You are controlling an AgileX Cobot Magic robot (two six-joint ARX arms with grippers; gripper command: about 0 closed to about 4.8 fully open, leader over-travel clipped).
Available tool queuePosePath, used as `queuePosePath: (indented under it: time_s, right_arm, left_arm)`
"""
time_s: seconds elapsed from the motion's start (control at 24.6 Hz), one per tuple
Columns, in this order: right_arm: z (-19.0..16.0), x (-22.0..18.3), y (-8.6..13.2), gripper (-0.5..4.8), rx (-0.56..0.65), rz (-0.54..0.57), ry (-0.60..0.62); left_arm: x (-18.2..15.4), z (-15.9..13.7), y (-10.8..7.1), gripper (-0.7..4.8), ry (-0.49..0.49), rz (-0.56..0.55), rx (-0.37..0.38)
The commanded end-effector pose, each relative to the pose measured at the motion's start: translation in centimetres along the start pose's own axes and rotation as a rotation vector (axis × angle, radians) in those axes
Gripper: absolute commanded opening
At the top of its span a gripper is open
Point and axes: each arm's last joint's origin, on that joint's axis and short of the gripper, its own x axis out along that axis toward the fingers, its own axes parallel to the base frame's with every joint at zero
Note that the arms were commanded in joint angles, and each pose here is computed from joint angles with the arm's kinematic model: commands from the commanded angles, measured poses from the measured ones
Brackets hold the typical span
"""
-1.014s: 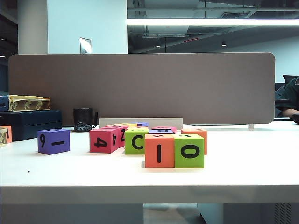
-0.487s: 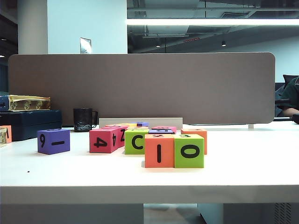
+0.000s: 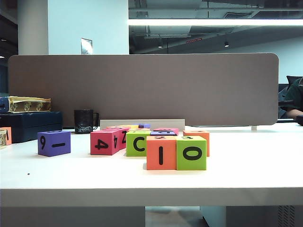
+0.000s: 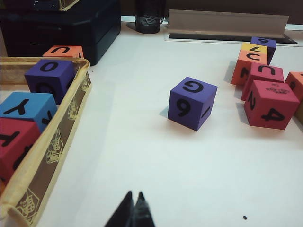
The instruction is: Select the appropriate blocks from the scattered letter blocks on the table and arrange them in a row to spell out "23".
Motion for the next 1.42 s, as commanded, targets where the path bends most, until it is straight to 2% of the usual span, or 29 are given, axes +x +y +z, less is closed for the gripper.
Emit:
queuePosePath:
  time_s: [0.04, 0.2, 0.32, 0.53, 0.89, 1.18, 1.42]
  right_arm:
    - [-1.7, 1.9, -0.7, -0.01, -0.009, 0.004, -0.053]
    - [-4.2, 3.1, -1.6, -0.01, -0.018, -0.039, -0.102]
    - [-5.7, 3.4, -2.2, -0.01, -0.021, -0.111, -0.153]
    - [-7.1, 3.4, -2.6, -0.01, -0.021, -0.173, -0.194]
    - [-8.6, 4.1, -3.0, -0.01, -0.022, -0.183, -0.147]
    - [-9.9, 4.6, -3.3, -0.01, -0.124, -0.201, -0.074]
    - [-9.9, 4.6, -3.4, -0.01, -0.13, -0.209, -0.072]
  left_arm:
    - [0.0, 0.0, 0.0, -0.06, 0.005, 0.0, 0.004]
    - [0.0, 0.0, 0.0, -0.06, 0.005, 0.0, 0.004]
    - [0.0, 0.0, 0.0, -0.06, 0.005, 0.0, 0.004]
    - [0.0, 0.0, 0.0, -0.06, 0.005, 0.0, 0.004]
    - [0.0, 0.0, 0.0, -0.06, 0.005, 0.0, 0.004]
    - [0.0, 0.0, 0.0, -0.06, 0.005, 0.0, 0.004]
    - [0.0, 0.0, 0.0, -0.06, 0.005, 0.0, 0.004]
